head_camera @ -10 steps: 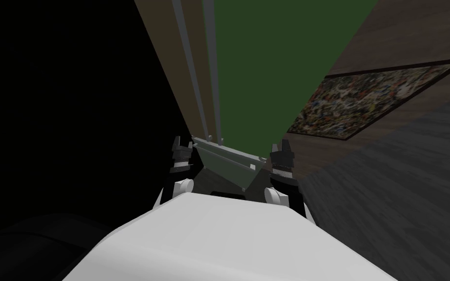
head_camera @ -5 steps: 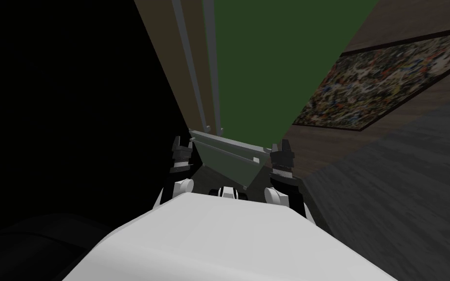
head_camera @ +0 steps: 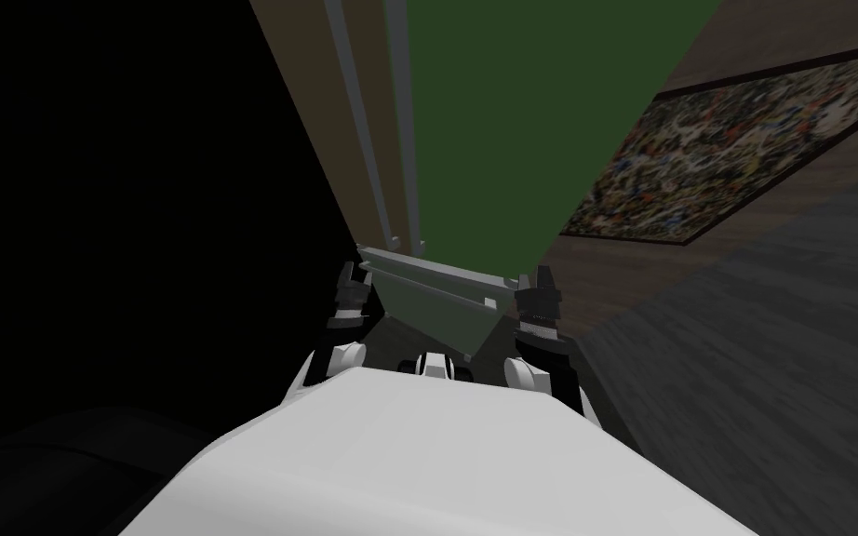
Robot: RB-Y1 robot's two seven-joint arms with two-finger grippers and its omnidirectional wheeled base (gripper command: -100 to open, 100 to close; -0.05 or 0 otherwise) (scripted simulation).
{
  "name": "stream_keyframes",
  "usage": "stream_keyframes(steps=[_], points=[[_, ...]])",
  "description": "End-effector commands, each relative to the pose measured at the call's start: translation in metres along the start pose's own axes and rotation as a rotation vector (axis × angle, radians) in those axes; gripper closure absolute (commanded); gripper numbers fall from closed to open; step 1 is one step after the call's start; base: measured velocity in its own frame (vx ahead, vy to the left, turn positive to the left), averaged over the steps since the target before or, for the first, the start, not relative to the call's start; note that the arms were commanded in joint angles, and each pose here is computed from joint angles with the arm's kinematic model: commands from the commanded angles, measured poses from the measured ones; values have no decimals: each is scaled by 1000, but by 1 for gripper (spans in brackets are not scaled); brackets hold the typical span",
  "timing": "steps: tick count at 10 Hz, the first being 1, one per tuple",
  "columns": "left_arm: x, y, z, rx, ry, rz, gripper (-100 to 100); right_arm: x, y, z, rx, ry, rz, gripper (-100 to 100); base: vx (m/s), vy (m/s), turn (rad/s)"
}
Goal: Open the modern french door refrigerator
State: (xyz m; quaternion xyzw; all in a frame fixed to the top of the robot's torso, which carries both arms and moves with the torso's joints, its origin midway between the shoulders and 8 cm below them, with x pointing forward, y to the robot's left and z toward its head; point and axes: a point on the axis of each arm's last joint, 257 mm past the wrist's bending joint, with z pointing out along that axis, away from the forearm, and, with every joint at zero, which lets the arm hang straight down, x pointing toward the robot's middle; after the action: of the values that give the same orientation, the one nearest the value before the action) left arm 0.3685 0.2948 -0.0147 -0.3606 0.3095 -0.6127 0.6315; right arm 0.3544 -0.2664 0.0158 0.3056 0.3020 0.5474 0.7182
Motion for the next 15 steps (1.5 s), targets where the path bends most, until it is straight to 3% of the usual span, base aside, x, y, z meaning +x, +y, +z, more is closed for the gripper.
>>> stream_keyframes(steps=[1,7,15], points=[[7,20,-1,-35,38,22,-100,0,0,0,0,0,0,0,30,31,-57],[16,69,-10,-117,77,45,-100,0,0,0,0,0,0,0,28,36,-63],[33,137,-29,-228,87,37,-100,0,0,0,0,0,0,0,32,42,-73]])
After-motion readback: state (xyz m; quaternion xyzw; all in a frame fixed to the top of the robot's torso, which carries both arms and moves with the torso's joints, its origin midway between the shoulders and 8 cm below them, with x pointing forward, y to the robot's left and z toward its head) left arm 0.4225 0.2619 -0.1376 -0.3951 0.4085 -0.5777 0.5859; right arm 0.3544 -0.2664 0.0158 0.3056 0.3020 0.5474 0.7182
